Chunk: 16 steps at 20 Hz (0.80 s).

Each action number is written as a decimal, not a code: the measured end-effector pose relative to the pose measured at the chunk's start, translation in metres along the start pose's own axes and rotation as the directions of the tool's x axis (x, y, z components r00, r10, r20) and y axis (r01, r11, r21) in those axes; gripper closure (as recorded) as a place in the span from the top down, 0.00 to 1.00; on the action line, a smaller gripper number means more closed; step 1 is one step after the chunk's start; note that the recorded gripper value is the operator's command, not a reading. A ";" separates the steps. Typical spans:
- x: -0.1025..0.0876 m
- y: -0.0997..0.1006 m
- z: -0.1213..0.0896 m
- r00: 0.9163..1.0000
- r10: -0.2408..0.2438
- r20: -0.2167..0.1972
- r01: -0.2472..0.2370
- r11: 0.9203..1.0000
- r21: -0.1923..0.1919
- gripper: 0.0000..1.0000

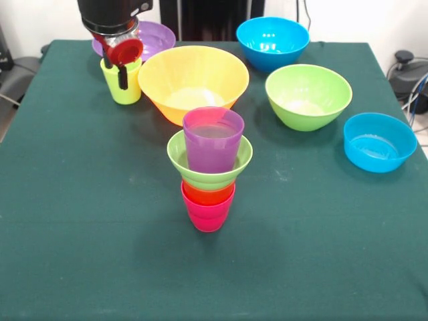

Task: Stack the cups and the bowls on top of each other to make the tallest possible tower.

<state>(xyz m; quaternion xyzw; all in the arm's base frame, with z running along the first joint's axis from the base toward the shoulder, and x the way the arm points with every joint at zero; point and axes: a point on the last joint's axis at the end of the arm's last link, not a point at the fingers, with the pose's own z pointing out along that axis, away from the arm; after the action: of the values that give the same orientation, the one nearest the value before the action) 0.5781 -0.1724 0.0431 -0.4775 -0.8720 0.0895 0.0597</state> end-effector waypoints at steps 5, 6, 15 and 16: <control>0.001 0.000 0.000 1.000 0.000 -0.001 0.000 1.000 0.001 1.00; 0.001 -0.001 0.001 1.000 0.000 -0.002 0.000 1.000 0.001 1.00; 0.008 -0.006 0.000 1.000 0.006 -0.015 -0.006 1.000 0.006 1.00; 0.011 -0.008 0.002 1.000 0.007 -0.021 -0.007 1.000 0.009 1.00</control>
<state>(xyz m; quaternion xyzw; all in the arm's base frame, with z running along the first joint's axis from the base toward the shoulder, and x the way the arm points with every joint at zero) 0.5654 -0.1680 0.0434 -0.4813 -0.8692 0.0887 0.0705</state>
